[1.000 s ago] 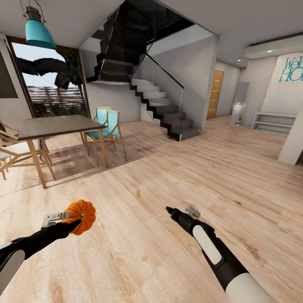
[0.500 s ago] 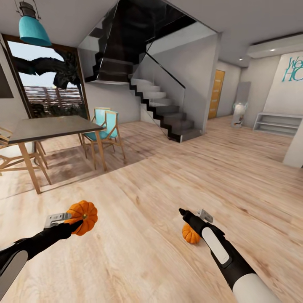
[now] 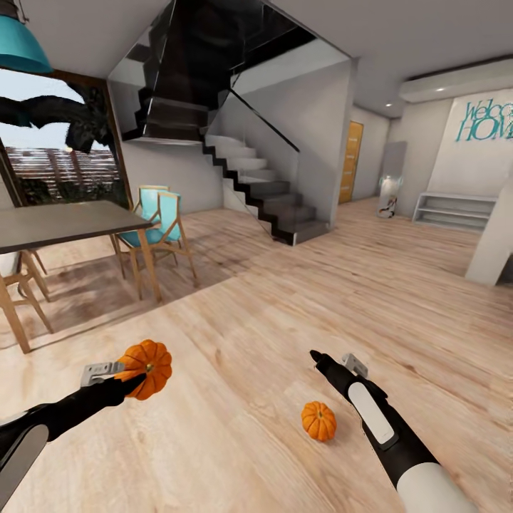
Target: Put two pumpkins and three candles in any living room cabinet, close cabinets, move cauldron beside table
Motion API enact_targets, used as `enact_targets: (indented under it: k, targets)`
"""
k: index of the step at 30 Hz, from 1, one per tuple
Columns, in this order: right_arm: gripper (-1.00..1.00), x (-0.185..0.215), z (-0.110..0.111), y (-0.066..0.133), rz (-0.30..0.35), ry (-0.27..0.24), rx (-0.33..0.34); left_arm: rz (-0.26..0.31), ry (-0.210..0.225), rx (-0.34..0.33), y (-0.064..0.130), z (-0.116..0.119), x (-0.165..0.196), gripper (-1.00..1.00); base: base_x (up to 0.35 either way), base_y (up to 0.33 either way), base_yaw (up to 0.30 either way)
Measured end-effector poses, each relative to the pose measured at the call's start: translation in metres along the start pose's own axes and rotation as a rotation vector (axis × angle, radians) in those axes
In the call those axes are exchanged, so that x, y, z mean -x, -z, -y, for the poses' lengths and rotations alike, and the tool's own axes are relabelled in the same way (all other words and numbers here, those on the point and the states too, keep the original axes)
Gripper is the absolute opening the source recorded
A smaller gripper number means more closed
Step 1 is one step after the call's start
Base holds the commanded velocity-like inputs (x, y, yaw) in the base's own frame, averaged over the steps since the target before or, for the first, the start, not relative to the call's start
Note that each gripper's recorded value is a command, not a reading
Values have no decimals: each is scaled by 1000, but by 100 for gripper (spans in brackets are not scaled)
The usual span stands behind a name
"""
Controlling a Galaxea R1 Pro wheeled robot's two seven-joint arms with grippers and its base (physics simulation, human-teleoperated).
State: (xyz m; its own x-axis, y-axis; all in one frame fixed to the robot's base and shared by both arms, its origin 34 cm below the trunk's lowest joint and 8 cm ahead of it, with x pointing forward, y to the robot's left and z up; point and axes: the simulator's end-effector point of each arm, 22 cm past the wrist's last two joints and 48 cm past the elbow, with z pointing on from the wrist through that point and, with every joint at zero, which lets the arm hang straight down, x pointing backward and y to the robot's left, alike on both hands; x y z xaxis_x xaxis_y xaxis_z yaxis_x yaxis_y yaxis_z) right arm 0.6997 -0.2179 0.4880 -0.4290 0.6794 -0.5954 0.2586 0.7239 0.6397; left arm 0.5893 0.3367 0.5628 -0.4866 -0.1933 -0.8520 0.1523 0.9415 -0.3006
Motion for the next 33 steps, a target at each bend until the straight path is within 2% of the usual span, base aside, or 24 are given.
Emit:
enact_targets:
  k: [6, 17, 22, 33]
  targets:
    - [100, 2, -3, 2, 4, 1, 5, 4, -2, -5, 1, 2, 2, -100, 251, -34, -202]
    - [100, 5, -5, 4, 9, 1, 9, 18, 1, -18, 4, 6, 8, -100, 24, -11, -159]
    - [100, 0, 1, -1, 0, 0, -2, 2, 4, -16, -1, 4, 0, -100, 0, 0, -166]
    - [100, -17, 20, -14, -26, -6, -32, -40, 14, -4, -13, -4, -19, -100, 0, 0, -7]
